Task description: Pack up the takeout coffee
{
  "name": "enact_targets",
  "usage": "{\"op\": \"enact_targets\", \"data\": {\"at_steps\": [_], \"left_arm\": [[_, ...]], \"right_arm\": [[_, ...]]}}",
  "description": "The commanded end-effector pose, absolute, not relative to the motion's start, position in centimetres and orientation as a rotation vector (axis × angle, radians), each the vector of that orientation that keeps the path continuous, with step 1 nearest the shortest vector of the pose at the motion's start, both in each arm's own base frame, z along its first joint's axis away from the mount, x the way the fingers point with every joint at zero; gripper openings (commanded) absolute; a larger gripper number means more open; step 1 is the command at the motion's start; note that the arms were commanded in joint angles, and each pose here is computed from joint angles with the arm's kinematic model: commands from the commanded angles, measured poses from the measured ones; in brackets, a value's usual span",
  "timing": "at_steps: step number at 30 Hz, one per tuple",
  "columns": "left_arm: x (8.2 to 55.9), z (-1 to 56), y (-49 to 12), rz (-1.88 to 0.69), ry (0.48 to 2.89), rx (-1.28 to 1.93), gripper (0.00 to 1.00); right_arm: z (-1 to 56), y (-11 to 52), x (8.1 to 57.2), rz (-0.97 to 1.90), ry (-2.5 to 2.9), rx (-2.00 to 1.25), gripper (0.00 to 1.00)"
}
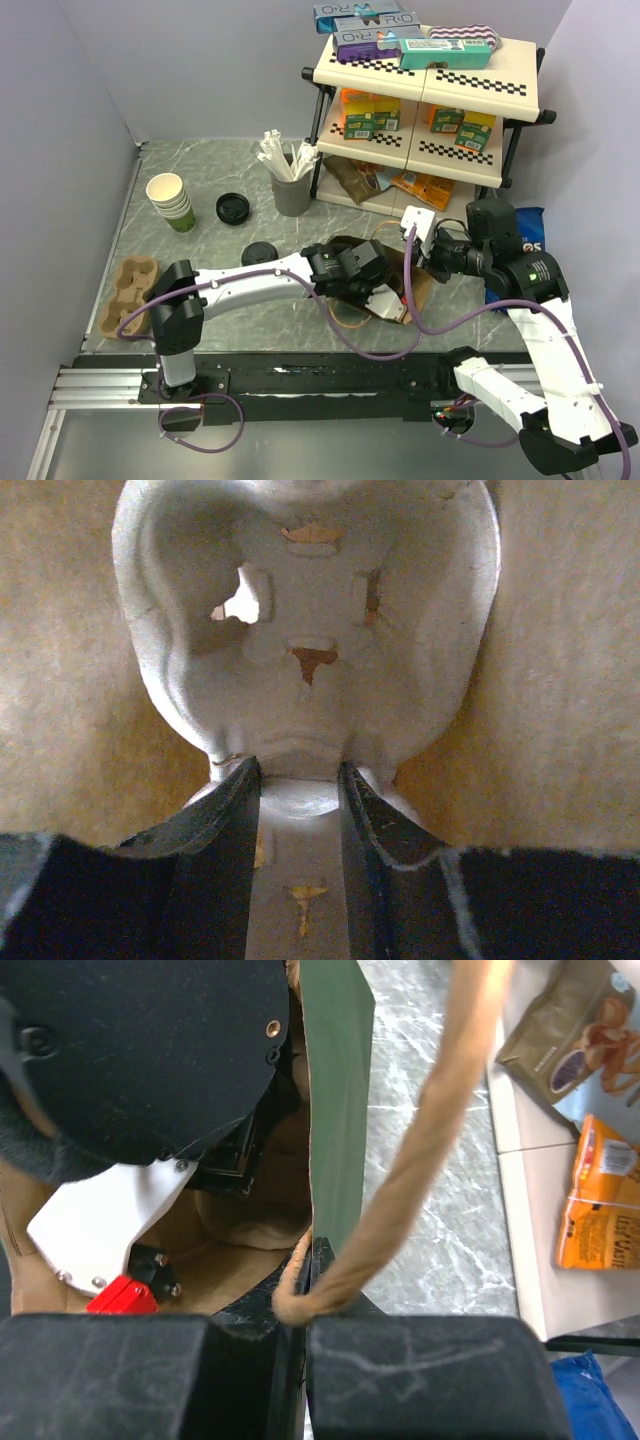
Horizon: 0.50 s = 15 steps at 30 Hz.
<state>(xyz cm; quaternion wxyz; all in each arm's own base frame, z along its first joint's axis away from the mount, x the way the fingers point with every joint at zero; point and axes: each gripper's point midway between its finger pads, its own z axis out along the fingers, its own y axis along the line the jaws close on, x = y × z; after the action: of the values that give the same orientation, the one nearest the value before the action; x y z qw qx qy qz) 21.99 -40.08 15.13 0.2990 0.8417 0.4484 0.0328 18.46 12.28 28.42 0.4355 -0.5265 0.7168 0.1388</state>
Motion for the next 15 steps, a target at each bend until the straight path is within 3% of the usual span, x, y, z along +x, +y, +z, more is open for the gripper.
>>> {"op": "enact_targets", "data": {"at_steps": [1, 15], "left_arm": [[22.0, 17.8, -41.4, 0.033, 1.109, 2.126, 0.01], [23.7, 15.6, -41.3, 0.058, 1.175, 2.149, 0.01]], "right_arm": [[30.0, 13.0, 17.8, 0.370, 1.718, -1.338, 0.00], [30.6, 14.3, 16.7, 0.418, 1.718, -1.356, 0.00]]}}
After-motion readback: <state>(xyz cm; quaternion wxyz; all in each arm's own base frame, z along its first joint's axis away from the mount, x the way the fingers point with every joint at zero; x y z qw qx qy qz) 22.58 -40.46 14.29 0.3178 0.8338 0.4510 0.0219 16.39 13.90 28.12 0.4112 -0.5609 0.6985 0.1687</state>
